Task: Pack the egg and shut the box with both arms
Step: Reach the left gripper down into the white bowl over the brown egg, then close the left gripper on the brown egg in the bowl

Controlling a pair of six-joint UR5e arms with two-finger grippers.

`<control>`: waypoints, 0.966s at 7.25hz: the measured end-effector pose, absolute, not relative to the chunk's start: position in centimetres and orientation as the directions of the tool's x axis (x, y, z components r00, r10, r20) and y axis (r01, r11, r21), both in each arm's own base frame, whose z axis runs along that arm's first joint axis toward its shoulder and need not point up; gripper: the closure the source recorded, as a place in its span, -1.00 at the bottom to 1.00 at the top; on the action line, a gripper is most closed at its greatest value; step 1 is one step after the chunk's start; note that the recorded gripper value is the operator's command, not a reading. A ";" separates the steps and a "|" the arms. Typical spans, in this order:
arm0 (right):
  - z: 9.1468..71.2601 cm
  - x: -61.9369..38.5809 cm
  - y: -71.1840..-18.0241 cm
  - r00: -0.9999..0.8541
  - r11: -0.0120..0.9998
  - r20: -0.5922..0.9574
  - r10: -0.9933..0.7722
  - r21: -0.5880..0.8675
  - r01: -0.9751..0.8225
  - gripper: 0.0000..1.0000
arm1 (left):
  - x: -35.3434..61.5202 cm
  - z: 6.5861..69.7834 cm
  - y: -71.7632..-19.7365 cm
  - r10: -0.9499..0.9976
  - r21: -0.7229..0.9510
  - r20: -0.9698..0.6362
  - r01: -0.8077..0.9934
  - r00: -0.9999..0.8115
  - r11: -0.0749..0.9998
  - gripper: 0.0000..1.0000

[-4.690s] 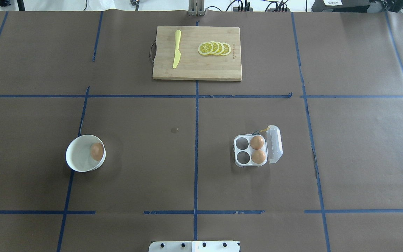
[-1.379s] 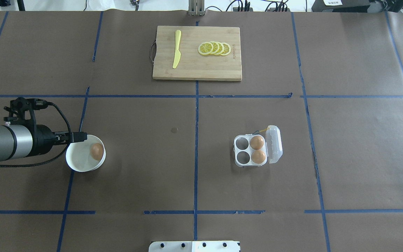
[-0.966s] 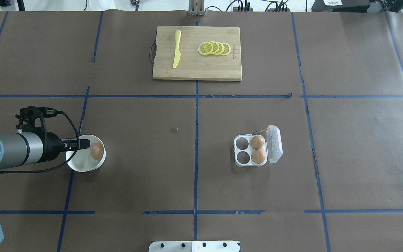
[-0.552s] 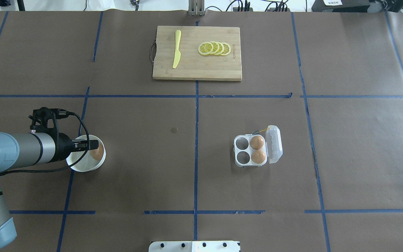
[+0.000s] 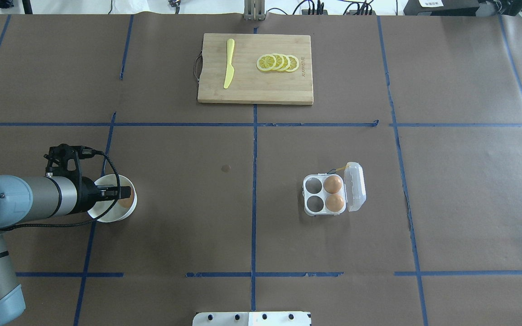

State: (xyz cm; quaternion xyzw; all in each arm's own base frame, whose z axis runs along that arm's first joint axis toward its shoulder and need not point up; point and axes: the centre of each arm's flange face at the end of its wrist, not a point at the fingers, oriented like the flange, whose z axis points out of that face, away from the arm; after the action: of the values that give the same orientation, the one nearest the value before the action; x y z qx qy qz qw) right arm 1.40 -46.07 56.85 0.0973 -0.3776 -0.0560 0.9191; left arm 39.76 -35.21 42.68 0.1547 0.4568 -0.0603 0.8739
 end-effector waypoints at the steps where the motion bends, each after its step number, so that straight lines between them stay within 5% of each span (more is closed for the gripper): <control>1: 56.8 1.4 -46.1 0.709 0.974 0.683 -0.178 0.223 0.030 -1.00 | 40.0 42.8 -35.0 0.038 0.215 -0.816 0.241 0.577 0.946 -0.34; 5: 56.8 1.4 -46.2 0.709 0.973 0.681 -0.182 0.226 0.032 -1.00 | 40.6 43.3 -34.9 0.042 0.216 -0.811 0.232 0.584 0.949 -0.27; 6: 56.8 1.4 -46.2 0.709 0.973 0.681 -0.184 0.228 0.033 -1.00 | 40.8 43.3 -35.0 0.043 0.216 -0.810 0.230 0.585 0.949 -0.17; 7: 56.8 1.4 -46.2 0.709 0.973 0.680 -0.185 0.229 0.034 -1.00 | 41.1 43.4 -35.0 0.044 0.218 -0.809 0.230 0.586 0.949 0.25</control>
State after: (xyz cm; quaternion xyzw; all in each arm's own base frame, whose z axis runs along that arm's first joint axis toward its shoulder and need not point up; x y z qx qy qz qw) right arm 1.40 -46.18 56.79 0.1001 -0.3766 -0.0594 0.9191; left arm 41.06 -35.00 43.36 0.1512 0.4520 -0.0529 0.8775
